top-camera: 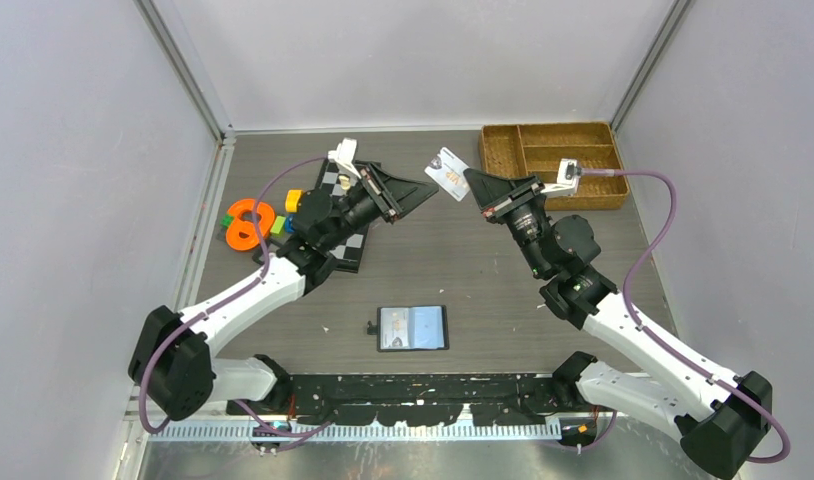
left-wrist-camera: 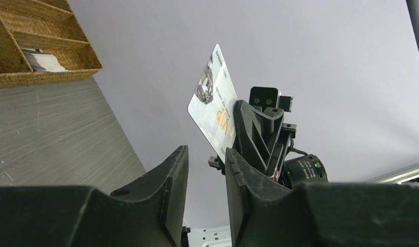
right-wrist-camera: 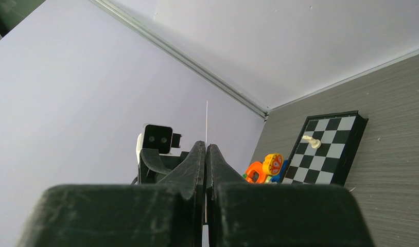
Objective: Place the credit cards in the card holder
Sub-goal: Pick up the credit card from the storage box, then insert the credit card into the card holder.
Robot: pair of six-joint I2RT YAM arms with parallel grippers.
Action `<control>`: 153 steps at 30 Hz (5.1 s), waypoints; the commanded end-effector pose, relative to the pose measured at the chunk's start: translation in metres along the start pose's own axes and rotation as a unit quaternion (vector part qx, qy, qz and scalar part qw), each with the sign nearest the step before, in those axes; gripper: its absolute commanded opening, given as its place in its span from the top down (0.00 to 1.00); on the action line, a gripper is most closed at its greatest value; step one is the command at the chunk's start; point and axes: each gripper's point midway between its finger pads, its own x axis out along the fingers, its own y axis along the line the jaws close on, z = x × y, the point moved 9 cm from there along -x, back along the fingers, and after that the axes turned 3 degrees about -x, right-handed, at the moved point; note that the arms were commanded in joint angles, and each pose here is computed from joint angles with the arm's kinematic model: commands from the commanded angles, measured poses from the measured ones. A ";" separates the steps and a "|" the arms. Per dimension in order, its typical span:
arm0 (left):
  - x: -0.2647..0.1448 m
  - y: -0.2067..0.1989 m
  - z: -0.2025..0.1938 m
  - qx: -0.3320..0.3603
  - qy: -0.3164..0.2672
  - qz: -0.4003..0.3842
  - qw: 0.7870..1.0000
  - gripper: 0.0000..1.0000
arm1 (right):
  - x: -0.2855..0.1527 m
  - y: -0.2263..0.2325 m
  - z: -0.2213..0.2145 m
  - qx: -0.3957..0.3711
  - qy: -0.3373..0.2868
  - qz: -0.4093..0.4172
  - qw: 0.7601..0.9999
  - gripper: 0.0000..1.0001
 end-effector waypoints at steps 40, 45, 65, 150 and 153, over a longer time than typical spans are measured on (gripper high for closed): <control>-0.028 0.034 -0.023 0.042 0.252 0.007 0.967 1.00 | -0.026 -0.037 0.010 -0.074 0.319 0.002 0.945 0.24; -0.041 0.041 -0.029 0.069 0.302 0.018 0.951 1.00 | -0.024 -0.035 -0.001 -0.025 0.407 0.057 0.911 0.34; -0.042 0.043 -0.029 0.055 0.263 0.012 0.963 0.55 | -0.018 -0.028 -0.034 0.003 0.420 0.115 0.900 0.99; -0.153 0.199 -0.105 -0.097 0.321 0.345 0.877 1.00 | -0.115 -0.158 -0.199 -0.094 0.569 -0.370 0.729 0.65; -0.155 0.200 -0.106 -0.096 0.312 0.350 0.878 1.00 | -0.115 -0.162 -0.197 -0.109 0.557 -0.394 0.723 0.65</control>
